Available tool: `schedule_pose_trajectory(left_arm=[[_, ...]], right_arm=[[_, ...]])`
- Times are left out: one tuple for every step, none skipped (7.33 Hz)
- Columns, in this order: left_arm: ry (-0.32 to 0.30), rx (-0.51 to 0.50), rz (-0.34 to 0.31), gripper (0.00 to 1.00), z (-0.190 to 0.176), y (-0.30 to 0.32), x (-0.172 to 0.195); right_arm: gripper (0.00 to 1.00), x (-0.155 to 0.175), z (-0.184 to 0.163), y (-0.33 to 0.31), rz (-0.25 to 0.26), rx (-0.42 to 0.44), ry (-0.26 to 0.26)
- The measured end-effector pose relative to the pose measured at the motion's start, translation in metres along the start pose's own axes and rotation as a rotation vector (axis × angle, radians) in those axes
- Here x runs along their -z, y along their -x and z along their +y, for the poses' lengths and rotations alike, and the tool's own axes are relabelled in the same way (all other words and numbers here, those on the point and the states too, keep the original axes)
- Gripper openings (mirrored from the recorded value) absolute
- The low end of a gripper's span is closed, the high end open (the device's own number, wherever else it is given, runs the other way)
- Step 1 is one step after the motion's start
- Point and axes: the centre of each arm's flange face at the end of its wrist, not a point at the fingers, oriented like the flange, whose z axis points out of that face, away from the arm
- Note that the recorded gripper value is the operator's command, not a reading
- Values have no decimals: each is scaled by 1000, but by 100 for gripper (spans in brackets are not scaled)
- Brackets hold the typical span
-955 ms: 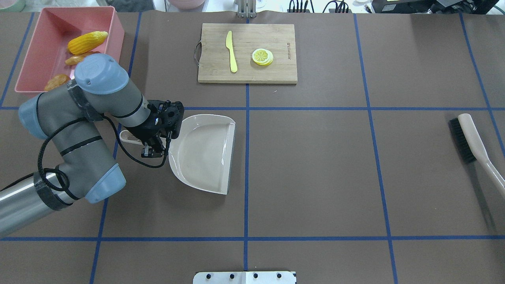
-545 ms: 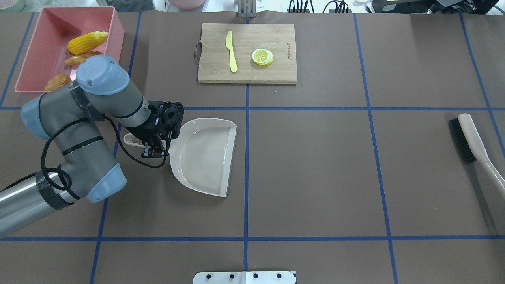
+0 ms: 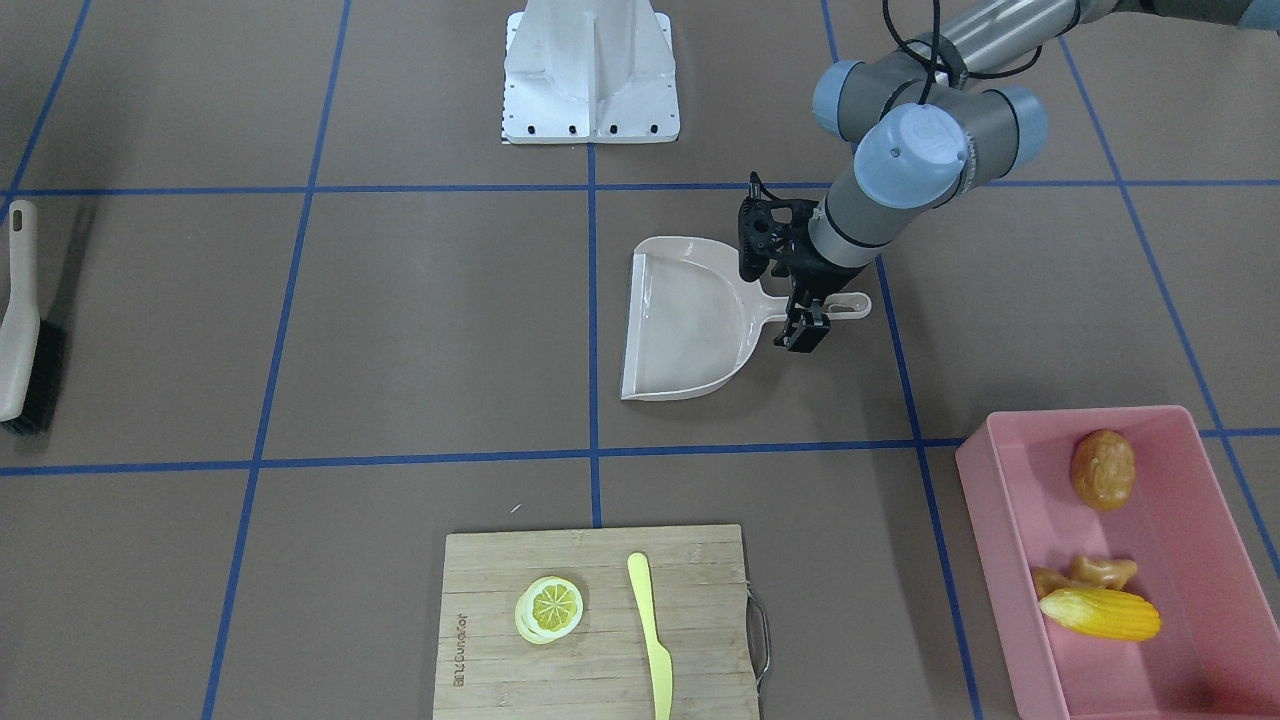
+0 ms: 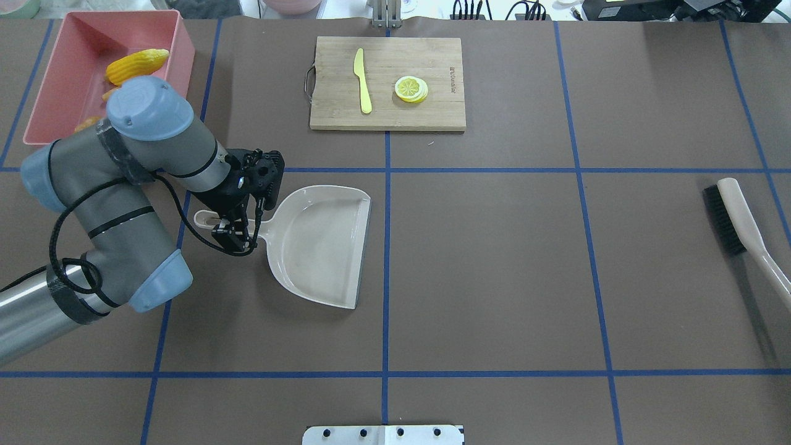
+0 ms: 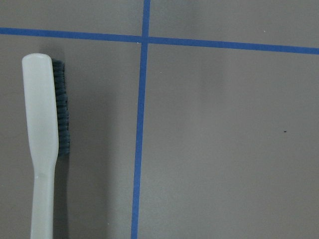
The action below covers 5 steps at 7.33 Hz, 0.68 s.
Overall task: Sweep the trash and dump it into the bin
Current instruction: 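Release the dustpan handle and raise the left gripper away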
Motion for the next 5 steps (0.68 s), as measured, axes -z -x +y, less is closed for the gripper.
schedule_pose_trajectory(left_arm=[[-16, -1, -30, 99, 1, 3, 21], [-27, 7, -70, 99, 9, 8, 46], [-28, 30, -117, 99, 27, 20, 70], [-25, 65, -175, 99, 52, 36, 102], [-19, 116, -243, 99, 86, 52, 141]], right_arm=[[100, 0, 0, 1, -4, 0, -1], [100, 0, 0, 1, -6, 0, -1], [100, 0, 0, 1, -7, 1, 0], [100, 0, 0, 1, -7, 0, 0], [100, 0, 0, 0, -6, 0, 0]])
